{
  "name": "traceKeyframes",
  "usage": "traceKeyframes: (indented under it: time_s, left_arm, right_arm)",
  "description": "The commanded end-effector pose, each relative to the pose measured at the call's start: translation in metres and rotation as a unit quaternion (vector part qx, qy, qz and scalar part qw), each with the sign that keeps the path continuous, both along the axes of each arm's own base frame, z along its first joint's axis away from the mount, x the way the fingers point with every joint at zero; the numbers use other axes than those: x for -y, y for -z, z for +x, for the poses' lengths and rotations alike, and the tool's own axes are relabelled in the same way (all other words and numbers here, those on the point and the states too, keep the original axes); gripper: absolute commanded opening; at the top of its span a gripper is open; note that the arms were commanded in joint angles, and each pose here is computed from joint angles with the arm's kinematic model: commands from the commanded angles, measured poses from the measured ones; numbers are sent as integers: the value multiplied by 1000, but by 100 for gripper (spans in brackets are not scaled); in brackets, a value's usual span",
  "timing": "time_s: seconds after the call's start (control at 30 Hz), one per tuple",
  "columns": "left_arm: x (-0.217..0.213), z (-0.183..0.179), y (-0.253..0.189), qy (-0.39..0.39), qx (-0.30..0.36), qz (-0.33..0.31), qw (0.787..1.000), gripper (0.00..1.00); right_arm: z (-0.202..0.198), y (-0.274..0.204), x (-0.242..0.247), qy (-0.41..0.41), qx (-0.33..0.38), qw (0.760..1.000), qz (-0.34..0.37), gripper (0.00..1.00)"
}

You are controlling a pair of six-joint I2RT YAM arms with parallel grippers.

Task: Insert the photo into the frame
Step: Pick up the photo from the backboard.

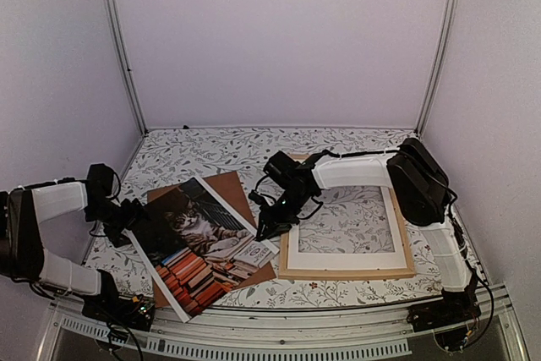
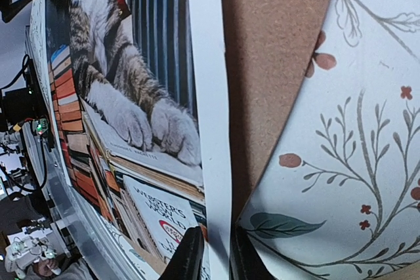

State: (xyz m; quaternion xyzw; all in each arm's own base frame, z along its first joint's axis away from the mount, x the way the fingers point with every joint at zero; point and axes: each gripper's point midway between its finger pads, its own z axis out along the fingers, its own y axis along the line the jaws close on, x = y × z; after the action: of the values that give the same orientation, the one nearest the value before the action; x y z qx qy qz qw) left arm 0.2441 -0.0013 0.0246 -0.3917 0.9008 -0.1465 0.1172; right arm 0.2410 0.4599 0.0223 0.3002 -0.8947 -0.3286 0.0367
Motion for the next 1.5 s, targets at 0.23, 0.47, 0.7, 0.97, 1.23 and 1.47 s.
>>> traceKeyframes:
  time_s: [0.23,0.47,0.7,0.97,1.23,1.47]
  left_arm:
    - [-9,21,-25,24,45,35,998,93]
    - [-7,39,-55,60,103,45,992,94]
    - [26,70,-115,117,217,2,969,94]
    - [110,105,-188,199,283,-36,938,93]
    - [204,123,-215,250,307,-102,913,93]
    - [276,131,-213,295,297,-145,897,91]
  right_arm:
    - [2,-45,-9,-2,15,998,56,0]
    - [29,-64,11,30,53,997,43,0]
    - [76,-106,53,85,139,987,-14,0]
    - [107,-164,76,127,238,961,-58,0]
    - [104,-175,62,136,259,955,-41,0]
    - [91,-167,42,122,254,959,-25,0]
